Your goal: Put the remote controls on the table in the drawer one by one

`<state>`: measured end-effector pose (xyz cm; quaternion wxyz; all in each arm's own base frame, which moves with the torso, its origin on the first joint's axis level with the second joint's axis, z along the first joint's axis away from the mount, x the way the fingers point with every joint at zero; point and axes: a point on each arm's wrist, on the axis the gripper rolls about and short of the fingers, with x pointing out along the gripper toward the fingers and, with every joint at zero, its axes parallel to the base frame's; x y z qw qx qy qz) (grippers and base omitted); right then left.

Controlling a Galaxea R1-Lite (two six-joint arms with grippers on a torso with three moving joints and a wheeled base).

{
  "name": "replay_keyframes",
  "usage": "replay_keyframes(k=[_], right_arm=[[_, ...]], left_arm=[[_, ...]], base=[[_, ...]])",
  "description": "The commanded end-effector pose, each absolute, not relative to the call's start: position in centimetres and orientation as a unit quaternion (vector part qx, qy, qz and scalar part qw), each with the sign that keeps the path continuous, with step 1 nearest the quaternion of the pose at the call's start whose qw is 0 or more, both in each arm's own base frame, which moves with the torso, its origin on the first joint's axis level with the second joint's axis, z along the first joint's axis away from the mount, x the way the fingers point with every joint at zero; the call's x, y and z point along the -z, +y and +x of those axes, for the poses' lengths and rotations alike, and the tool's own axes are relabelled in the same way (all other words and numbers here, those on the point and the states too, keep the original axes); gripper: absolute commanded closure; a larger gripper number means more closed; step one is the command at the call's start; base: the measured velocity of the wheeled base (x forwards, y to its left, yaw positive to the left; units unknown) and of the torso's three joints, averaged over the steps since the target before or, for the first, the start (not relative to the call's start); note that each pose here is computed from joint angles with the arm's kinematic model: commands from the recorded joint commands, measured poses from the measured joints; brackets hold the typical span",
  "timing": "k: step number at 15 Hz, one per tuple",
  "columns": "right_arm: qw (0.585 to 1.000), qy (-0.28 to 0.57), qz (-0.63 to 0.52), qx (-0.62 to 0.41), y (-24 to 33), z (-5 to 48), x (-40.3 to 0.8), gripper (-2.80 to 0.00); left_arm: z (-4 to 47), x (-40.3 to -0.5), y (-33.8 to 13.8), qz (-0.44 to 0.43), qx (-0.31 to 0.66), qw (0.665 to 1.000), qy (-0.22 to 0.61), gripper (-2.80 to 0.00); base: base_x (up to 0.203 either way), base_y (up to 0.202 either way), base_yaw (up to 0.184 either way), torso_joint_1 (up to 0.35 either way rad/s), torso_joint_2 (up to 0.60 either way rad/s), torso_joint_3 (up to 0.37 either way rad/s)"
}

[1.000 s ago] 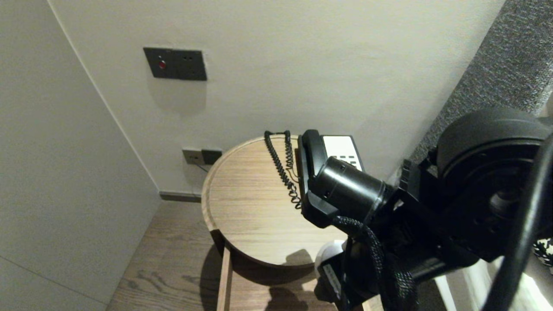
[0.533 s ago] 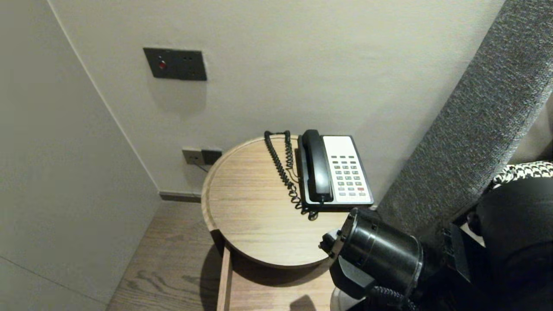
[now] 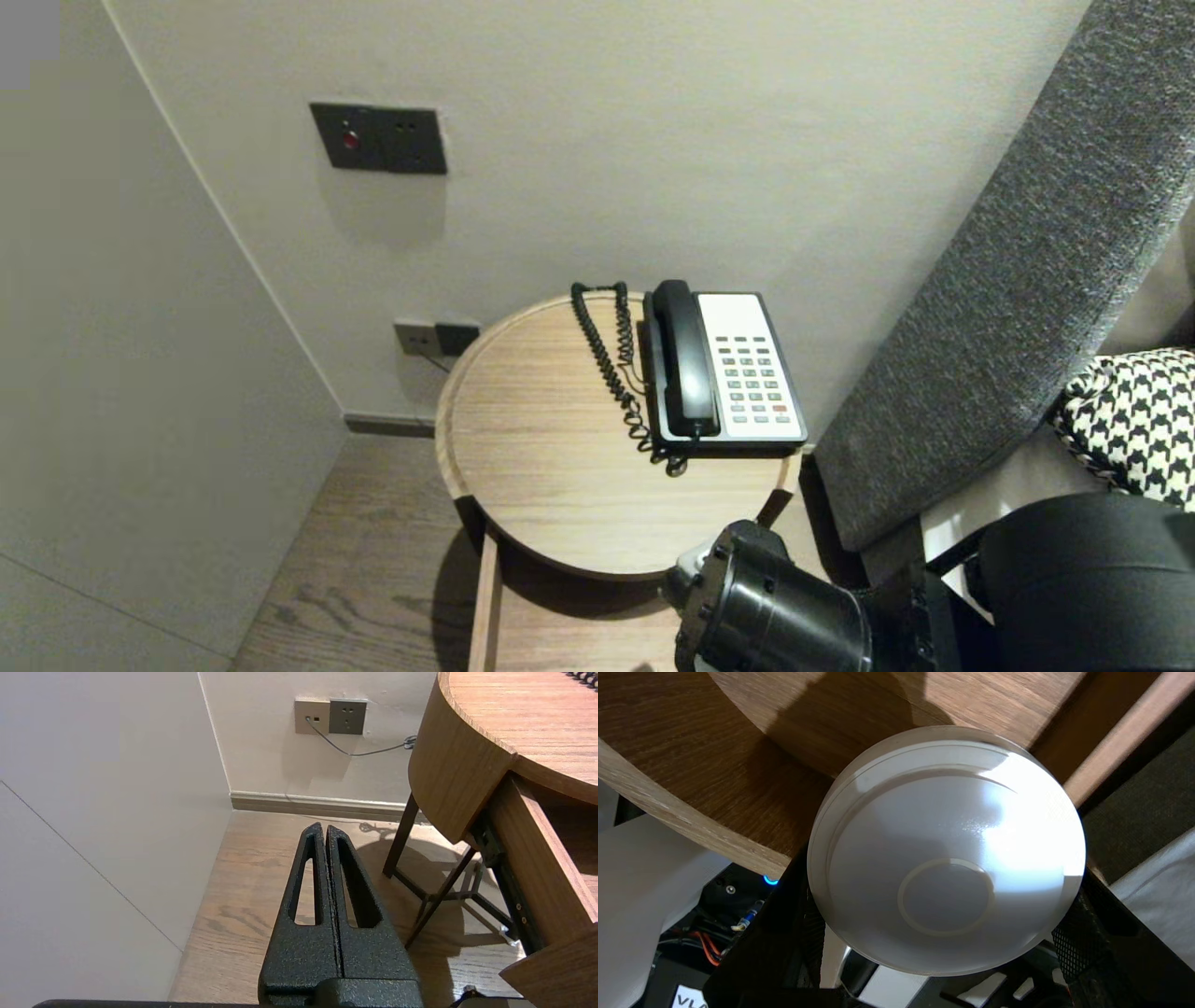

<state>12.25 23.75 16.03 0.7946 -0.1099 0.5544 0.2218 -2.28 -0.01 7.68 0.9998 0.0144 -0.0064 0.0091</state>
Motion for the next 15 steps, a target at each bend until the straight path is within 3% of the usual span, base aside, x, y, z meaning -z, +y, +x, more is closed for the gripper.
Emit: replay_keyframes(k=[1,7,15], right_arm=[[0.786,0.564,-0.124,-0.218,24.8,12.3,-14.7,0.0],[0.781,0.568,-0.134,-0.223,26.9,12.6,-12.6,0.0],[0.775,0.572,-0.114,-0.242,27.4,13.2,-12.9,0.0]], left_arm=[[-2.3,-7.7,0.0,0.015,-0.009,1.0,-0.008,0.0],[-2.3,-7.7,0.0,0.015,-0.009,1.0,-0.008,0.0],[-2.3,-7.7,0.0,0.015,-0.009,1.0,-0.008,0.0]], base=[[0.0,0.0,0.0,0.0,0.0,0.0],[0.0,0.0,0.0,0.0,0.0,0.0],[0.0,0.0,0.0,0.0,0.0,0.0]])
